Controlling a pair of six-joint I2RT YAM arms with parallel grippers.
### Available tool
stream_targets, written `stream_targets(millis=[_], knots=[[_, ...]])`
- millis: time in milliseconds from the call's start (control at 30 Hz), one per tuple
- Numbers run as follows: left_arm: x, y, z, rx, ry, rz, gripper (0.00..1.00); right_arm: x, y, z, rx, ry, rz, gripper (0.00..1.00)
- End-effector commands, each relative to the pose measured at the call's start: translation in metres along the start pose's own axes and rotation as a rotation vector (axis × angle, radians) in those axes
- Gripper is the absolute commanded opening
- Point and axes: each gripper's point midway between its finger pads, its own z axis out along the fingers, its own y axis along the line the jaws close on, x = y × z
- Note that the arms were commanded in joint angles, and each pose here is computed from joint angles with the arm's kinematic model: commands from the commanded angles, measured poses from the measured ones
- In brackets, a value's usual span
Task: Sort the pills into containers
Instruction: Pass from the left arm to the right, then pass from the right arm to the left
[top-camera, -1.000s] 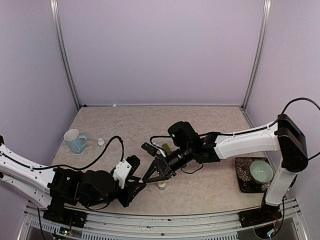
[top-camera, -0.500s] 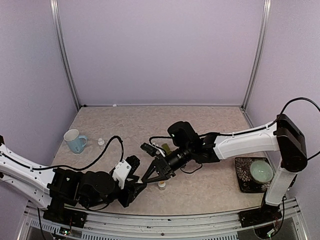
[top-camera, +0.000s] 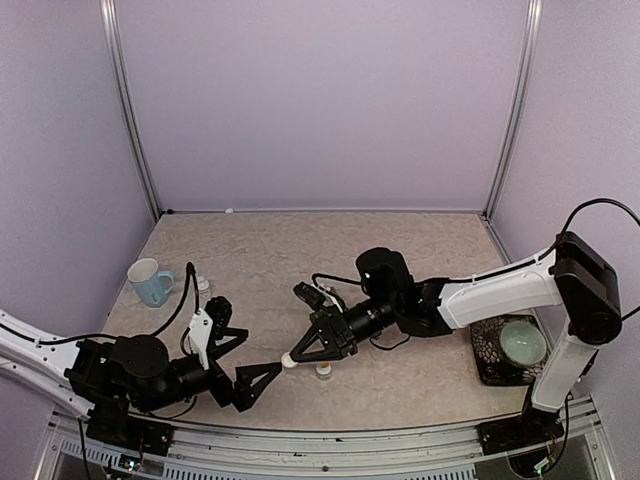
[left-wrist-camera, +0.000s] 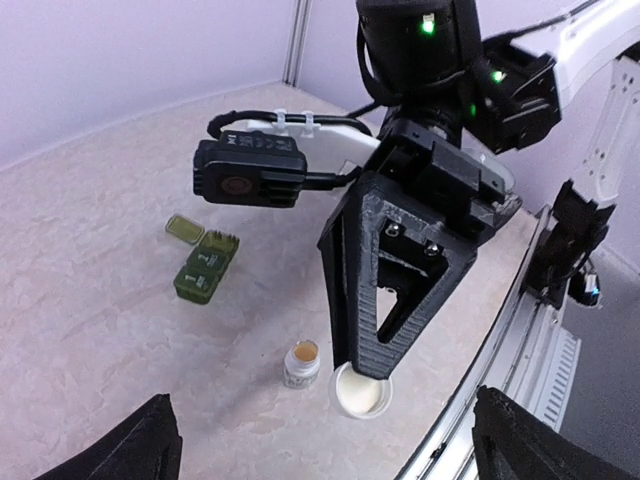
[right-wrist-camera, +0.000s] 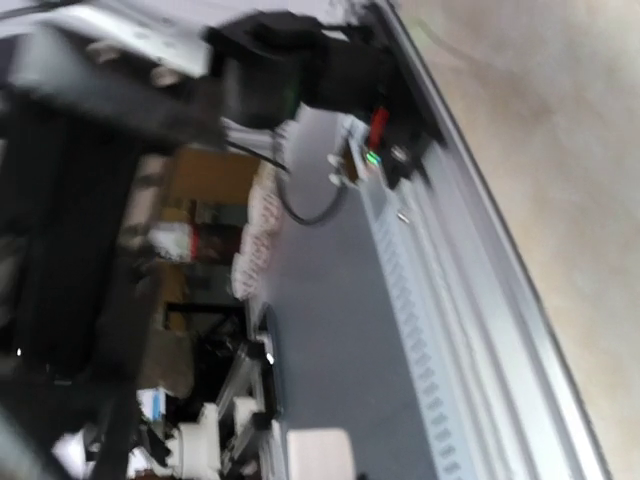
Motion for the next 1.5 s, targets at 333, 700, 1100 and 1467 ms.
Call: stream_targets(millis=[333, 700, 1100, 1467], knots=[[-0.063, -0.005, -0.071, 0.228, -0.583, 0.185, 0.99, -0.028, 0.125, -0.058, -0.437, -0.273, -0.279, 0.11], [-0.087, -0.03, -0.049, 0.225, -0.658, 0.425, 0.92, -0.009, 0.144, -0.055, -0.597, -0.248, -0.281, 0.11], [-0.112, -0.056, -0.04, 0.334, -0.739, 0.521, 0.7, 0.0, 0.151, -0.045, -0.678, -0.203, -0.295, 0.11], [-0.106, -0.061, -0.034, 0.384, -0.727, 0.544, 0.62, 0.003, 0.162, -0.052, -0.724, -0.2, -0.319, 0.11]])
